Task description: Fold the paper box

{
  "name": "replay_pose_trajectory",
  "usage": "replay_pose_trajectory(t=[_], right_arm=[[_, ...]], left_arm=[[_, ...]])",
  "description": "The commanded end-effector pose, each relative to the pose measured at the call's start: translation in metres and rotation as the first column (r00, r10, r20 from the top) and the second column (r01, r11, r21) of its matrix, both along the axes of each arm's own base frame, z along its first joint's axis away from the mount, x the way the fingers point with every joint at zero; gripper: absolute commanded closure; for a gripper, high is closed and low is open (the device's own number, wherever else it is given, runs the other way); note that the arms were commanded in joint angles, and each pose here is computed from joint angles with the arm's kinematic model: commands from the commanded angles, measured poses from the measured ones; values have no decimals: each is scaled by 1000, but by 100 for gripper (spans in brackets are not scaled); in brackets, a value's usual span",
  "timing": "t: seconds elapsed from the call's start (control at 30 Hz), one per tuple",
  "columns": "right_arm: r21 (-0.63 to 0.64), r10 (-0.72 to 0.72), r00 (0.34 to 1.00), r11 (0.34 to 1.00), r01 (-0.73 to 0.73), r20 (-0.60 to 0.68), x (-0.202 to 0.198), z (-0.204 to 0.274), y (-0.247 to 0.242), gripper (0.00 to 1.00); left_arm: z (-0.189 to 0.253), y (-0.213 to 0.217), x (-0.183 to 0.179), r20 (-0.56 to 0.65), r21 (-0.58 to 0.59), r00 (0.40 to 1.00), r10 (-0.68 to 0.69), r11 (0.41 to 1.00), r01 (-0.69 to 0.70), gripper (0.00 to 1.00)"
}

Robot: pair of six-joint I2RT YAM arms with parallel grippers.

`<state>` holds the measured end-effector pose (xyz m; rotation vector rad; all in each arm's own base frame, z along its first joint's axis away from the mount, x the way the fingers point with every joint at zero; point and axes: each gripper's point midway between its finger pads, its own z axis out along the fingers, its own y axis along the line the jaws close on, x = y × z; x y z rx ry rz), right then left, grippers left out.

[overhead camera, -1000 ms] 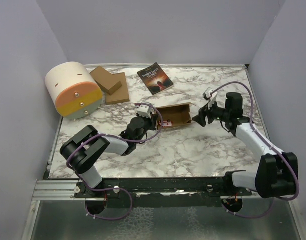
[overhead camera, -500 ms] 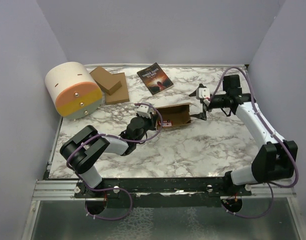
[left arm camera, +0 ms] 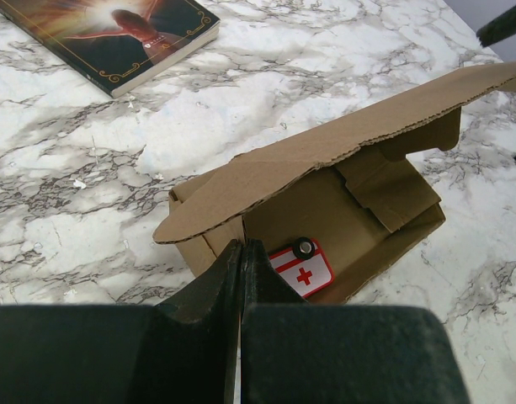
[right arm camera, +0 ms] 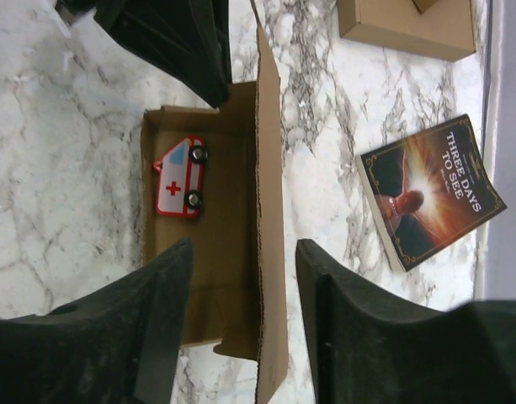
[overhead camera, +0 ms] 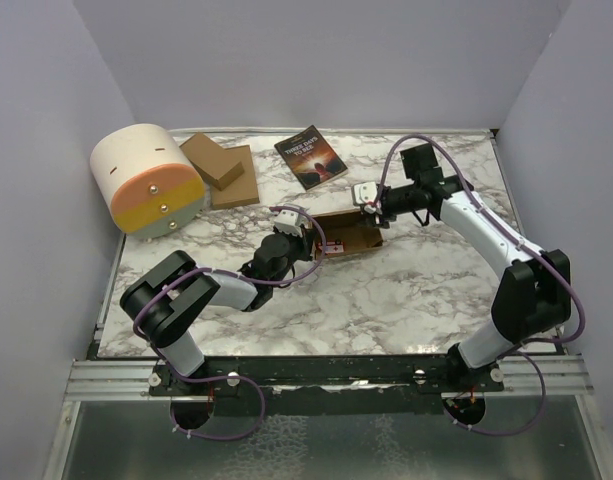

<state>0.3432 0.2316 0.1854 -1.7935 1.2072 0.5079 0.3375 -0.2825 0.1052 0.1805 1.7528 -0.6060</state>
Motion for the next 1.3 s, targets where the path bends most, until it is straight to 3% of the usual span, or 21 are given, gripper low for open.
replay_pose_trajectory(t=[0.0,0.4,0.63,0.93,1.27], right_arm=[[-76,-33,997,996,39,71,16,-7,-3,55],[-110,-46,985,992,65,168,17,-11,-8,85],[-119,-39,984,991,60,173,8,-19,-13,90],[-124,-32,988,991,51,148,1,-28,-14,90],[-139,-17,994,990,32,111,-13,-43,-18,91]], left_arm=[[-5,-2,-3,-16,21,1000,-7,1000,7,100],[-7,-3,-5,-21,22,1000,-17,1000,17,100],[-4,-1,-10,-26,13,999,-26,1000,26,96],[6,5,-27,-36,-23,998,-54,998,53,70],[23,27,-80,-73,-119,986,-149,983,140,67]])
